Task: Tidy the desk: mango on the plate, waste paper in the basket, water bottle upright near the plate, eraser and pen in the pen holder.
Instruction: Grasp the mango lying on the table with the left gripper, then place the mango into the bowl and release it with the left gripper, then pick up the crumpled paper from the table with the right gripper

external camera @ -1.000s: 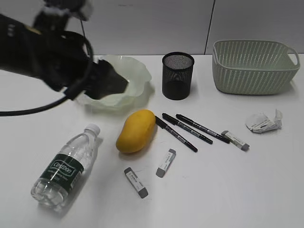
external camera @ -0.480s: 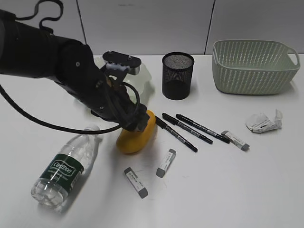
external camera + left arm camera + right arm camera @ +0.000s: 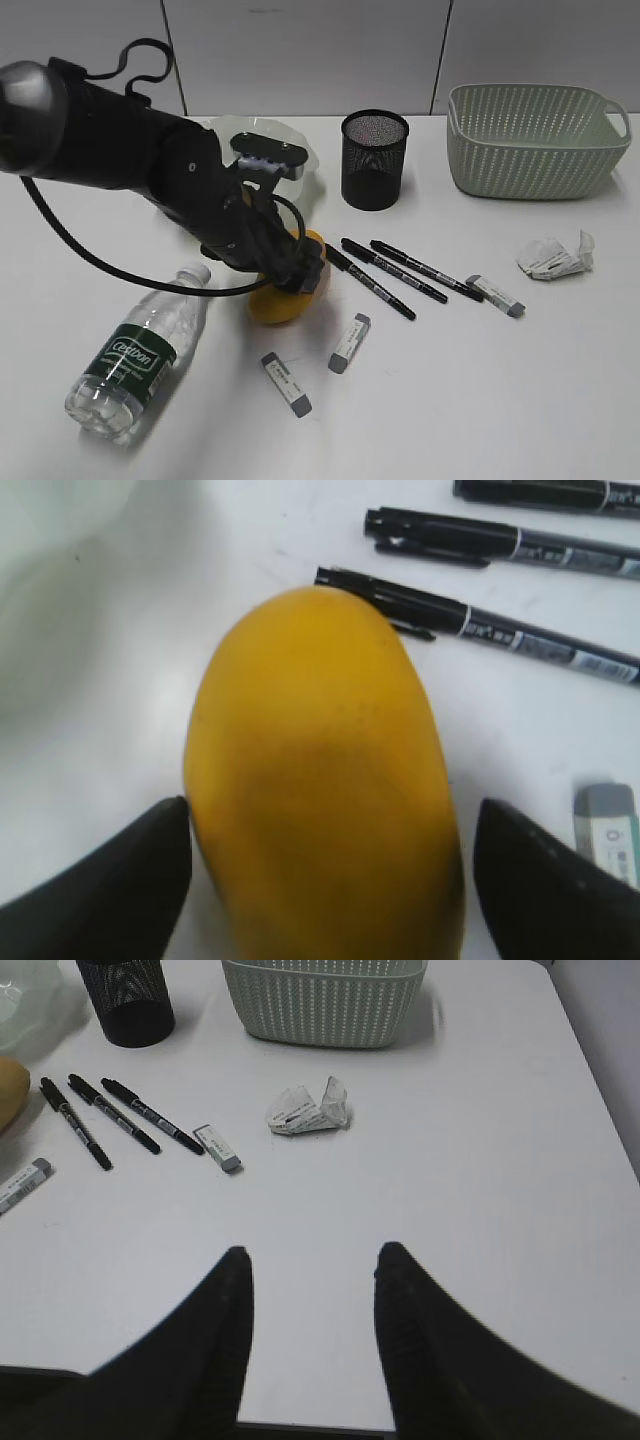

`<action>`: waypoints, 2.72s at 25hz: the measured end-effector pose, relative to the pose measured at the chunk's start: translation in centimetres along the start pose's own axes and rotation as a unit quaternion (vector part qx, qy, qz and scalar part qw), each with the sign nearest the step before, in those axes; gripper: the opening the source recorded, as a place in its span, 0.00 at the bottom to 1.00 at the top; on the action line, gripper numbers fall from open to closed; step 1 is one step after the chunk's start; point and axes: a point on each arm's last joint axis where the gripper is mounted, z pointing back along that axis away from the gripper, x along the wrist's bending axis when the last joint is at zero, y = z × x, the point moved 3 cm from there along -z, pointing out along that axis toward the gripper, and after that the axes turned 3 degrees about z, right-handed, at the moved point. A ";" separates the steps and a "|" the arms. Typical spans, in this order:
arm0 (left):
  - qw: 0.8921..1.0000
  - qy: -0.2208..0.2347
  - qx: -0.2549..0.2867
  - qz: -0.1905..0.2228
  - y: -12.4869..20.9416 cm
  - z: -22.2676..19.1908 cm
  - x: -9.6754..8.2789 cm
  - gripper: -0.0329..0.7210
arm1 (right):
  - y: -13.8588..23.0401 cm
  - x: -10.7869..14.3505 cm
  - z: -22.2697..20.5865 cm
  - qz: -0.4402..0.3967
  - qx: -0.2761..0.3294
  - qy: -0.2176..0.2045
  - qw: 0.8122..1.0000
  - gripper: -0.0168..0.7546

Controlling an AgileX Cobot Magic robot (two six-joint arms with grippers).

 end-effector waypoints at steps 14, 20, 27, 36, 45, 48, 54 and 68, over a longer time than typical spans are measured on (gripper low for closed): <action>0.999 0.003 0.044 0.022 0.6 -1.9 -0.1 0.79 | 0.0 0.1 0.0 -0.003 0.000 -0.006 1.000 0.45; 1.000 0.016 -0.015 0.022 -1.7 2.2 -0.7 0.79 | 0.0 0.1 0.0 -0.003 0.000 -0.006 1.000 0.45; 0.975 -0.030 -0.220 0.003 -7.7 8.0 4.6 0.79 | 0.0 0.1 0.0 -0.004 0.000 -0.006 1.000 0.45; 0.983 -0.067 -0.162 0.049 -8.3 0.9 10.3 0.80 | 0.0 0.2 0.0 -0.004 0.000 -0.007 1.000 0.45; 0.985 -0.067 -0.150 0.050 -8.5 1.1 10.3 0.91 | 0.0 0.2 0.0 -0.004 0.000 -0.007 1.000 0.45; 0.984 -0.069 -0.156 0.045 -8.8 2.6 10.1 0.88 | 0.0 0.2 0.0 -0.004 0.000 -0.007 1.000 0.45; 0.976 -0.071 -0.202 0.033 -7.0 11.3 8.8 0.68 | 0.0 0.2 0.0 -0.004 0.000 -0.007 1.000 0.45; 0.957 -0.084 -0.272 0.045 20.7 33.2 5.3 0.75 | 0.0 0.2 0.0 -0.005 0.000 -0.009 1.000 0.45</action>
